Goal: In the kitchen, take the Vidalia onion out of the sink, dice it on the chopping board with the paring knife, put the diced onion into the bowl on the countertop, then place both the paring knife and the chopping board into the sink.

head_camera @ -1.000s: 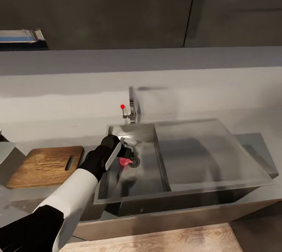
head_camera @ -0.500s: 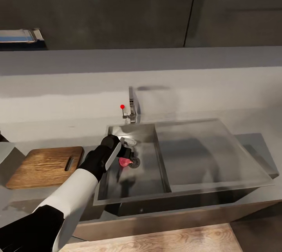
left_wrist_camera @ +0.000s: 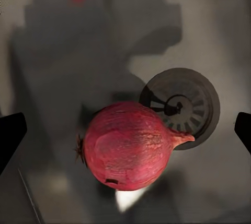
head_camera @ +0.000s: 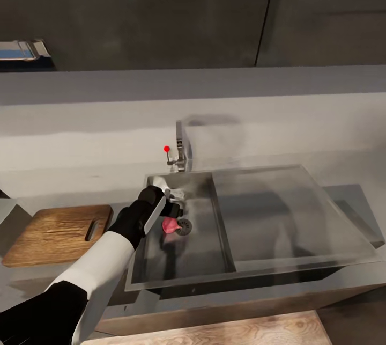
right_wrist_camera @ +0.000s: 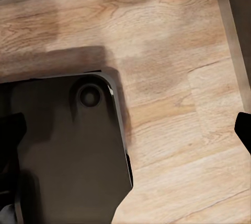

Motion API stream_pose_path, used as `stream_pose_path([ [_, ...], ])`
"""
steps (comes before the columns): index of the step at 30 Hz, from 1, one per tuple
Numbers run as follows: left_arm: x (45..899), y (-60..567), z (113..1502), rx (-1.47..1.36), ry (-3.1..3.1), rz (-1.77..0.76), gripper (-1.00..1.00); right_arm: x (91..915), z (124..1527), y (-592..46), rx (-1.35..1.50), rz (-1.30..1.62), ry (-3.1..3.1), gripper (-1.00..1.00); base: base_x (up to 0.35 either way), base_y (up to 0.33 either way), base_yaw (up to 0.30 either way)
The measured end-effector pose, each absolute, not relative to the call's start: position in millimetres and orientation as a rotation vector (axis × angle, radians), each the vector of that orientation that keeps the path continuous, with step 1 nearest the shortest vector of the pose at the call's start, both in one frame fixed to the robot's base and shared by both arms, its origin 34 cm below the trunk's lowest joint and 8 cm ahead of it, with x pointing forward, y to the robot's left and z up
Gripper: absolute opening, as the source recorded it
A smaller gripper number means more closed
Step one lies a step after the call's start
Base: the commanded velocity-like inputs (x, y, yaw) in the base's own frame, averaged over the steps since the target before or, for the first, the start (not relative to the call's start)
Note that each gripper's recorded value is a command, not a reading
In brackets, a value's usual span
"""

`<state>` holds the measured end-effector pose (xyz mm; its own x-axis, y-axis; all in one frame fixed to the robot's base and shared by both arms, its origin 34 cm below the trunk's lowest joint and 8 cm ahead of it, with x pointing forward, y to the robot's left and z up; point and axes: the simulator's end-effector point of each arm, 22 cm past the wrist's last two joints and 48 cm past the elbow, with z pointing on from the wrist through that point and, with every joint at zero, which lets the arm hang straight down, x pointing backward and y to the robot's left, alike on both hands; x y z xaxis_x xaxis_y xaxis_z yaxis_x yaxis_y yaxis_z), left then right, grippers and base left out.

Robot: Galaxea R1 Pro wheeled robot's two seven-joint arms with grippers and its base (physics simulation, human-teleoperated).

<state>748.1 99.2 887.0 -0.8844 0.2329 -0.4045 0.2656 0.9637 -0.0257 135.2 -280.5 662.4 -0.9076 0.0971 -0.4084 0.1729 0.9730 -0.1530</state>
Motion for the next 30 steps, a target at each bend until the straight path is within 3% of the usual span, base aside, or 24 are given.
stream_pose_path([
  [30, 736.4, 102.8, 849.6, 0.356, 2.765, -0.111, 1.00, 122.9, 661.7, -280.6, 0.192, -0.266, 2.749, 1.00, 0.000, 0.000, 0.000],
])
